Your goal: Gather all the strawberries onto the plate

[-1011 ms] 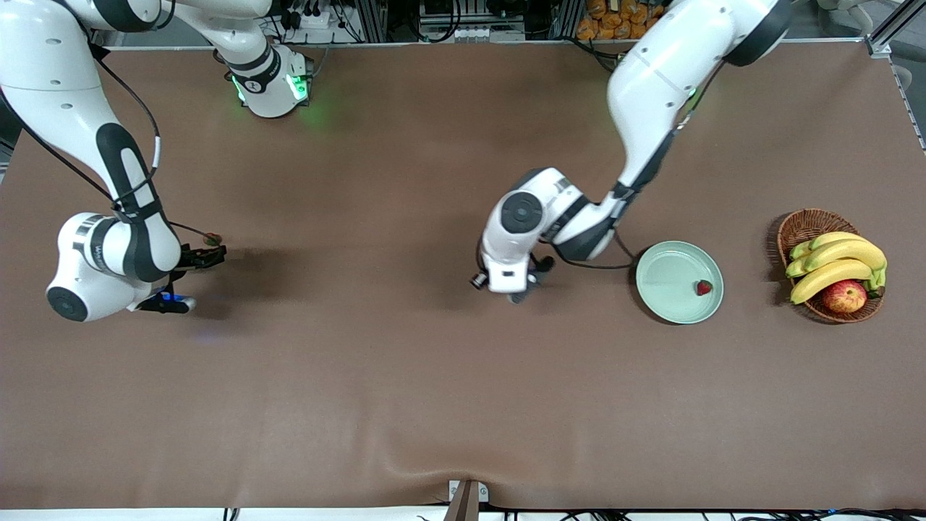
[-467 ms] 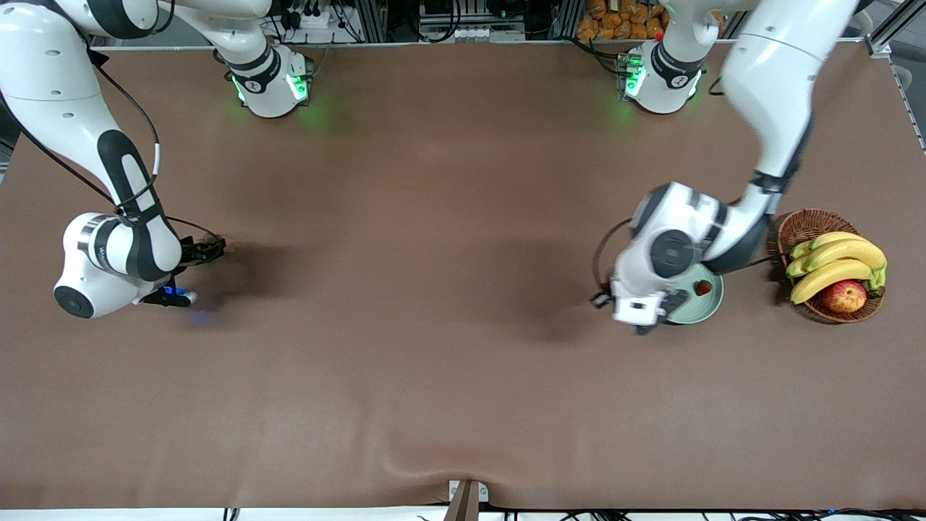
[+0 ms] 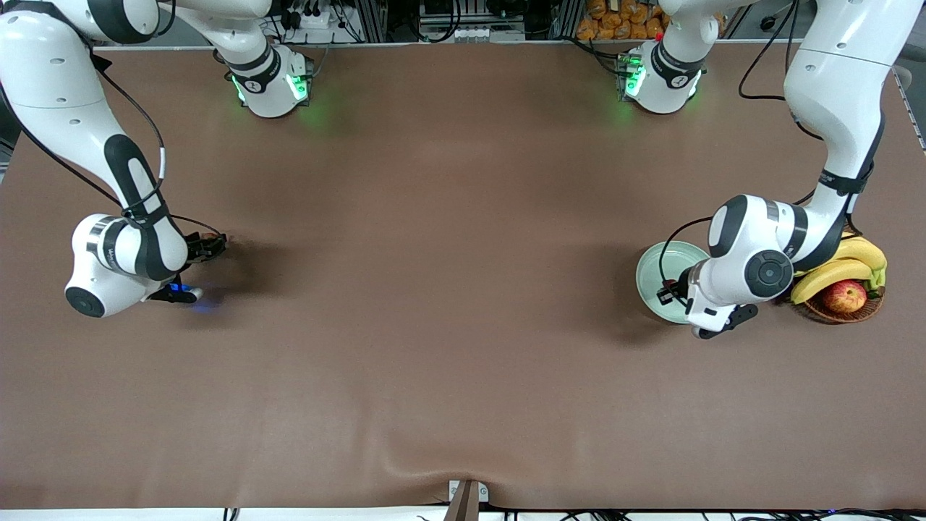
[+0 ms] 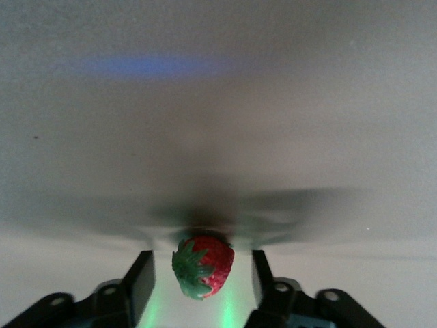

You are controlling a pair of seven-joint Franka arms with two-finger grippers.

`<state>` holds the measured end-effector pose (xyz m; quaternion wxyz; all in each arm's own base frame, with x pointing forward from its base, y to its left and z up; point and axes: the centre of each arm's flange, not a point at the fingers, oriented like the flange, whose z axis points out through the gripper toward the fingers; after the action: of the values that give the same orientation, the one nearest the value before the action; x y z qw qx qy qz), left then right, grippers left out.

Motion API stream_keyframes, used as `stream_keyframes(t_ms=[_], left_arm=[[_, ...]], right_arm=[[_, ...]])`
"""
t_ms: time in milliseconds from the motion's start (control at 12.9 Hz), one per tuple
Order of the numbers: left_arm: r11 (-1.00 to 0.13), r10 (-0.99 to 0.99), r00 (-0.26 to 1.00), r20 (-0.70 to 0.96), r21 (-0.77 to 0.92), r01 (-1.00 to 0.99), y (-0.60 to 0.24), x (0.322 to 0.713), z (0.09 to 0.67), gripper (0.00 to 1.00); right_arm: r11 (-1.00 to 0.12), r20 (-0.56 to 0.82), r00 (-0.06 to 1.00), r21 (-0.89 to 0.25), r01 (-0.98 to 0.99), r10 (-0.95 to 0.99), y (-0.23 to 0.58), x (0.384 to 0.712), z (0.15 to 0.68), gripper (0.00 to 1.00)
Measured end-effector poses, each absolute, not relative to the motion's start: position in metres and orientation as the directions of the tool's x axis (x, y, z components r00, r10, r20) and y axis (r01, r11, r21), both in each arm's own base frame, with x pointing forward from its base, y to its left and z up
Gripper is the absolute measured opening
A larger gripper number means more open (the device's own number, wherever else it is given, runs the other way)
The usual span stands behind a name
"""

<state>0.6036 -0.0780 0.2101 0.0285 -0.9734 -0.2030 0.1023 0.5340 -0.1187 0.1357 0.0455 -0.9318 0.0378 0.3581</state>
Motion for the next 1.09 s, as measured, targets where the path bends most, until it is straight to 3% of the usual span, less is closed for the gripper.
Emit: stream_keyframes(t_ms=[78, 311, 467, 700, 856, 1089], left_arm=[[-0.919, 0.394, 0.9, -0.187, -0.099, 0.382, -0.08, 0.603, 0.21, 0.46], [-0.926, 0.377, 0.909, -0.178, -0.089, 0.367, -0.091, 0.603, 0.217, 0.78], [-0.926, 0.378, 0.912, -0.158, -0.064, 0.372, -0.121, 0.605, 0.237, 0.99], [-0.897, 0.441, 0.888, -0.132, -0.021, 0.442, -0.198, 0.6, 0.278, 1.0], [-0.879, 0.473, 0.873, -0.119, 0.007, 0.477, -0.245, 0.592, 0.298, 1.0], [-0.855, 0.512, 0.853, -0.105, 0.033, 0.517, -0.308, 0.578, 0.316, 1.0]], right_arm=[[-0.993, -0.671, 0.741, -0.058, -0.103, -0.038, -0.119, 0.534, 0.136, 0.63], [-0.993, -0.67, 0.742, -0.056, -0.102, -0.038, -0.12, 0.534, 0.136, 0.34], [-0.993, -0.663, 0.747, -0.057, -0.099, -0.036, -0.119, 0.537, 0.137, 0.34], [-0.996, -0.585, 0.811, -0.072, -0.061, -0.007, -0.078, 0.578, 0.164, 0.34], [-0.978, -0.549, 0.835, -0.144, -0.149, -0.046, 0.016, 0.603, 0.183, 0.34], [-0.905, -0.59, 0.803, -0.292, -0.309, -0.084, 0.187, 0.59, 0.193, 0.34]])
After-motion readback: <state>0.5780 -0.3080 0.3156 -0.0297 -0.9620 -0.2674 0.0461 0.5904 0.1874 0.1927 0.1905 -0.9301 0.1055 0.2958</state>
